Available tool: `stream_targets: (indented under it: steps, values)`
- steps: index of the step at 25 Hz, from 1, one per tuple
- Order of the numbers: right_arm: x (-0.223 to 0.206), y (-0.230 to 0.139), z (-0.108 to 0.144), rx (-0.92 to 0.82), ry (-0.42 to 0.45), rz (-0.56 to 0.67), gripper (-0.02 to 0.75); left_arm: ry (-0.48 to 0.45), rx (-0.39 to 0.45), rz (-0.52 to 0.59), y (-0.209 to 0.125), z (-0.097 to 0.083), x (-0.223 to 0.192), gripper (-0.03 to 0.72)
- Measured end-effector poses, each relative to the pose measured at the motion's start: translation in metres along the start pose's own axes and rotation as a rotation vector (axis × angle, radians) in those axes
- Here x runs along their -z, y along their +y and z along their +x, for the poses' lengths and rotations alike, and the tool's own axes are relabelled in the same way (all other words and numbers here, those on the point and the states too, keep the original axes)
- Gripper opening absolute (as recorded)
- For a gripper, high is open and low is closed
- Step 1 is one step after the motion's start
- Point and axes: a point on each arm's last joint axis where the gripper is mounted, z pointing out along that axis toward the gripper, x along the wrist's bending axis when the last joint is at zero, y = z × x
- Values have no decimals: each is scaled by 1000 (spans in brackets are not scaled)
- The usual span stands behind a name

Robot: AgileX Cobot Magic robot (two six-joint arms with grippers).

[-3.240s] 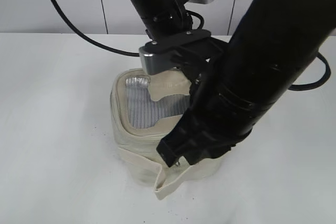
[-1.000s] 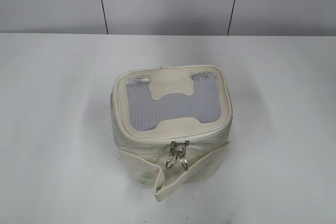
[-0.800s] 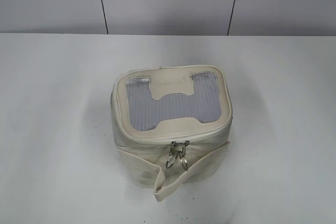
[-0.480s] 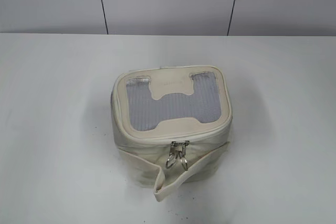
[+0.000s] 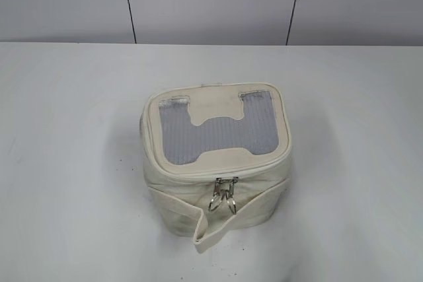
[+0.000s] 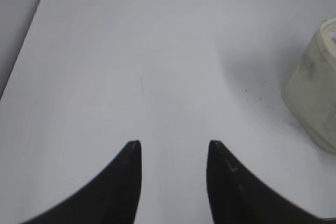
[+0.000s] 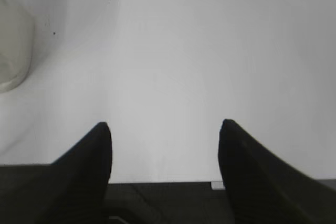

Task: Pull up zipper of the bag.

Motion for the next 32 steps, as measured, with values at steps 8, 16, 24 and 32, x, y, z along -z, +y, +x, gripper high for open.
stream_targets:
  steps: [8,16,24,32]
  values:
    - [27,-61,-8,65,-1,-294,495,-28,-38,-60,-27,-2,15,323]
    - [17,-57,-6,95,11,-308,494,-82,-93,-91,-29,-7,0,318]
    - [17,-57,-6,94,13,-316,489,-84,-95,-97,-29,-7,0,314]
    - [17,-57,-6,101,12,-316,458,-84,-95,-97,-29,-7,0,309]
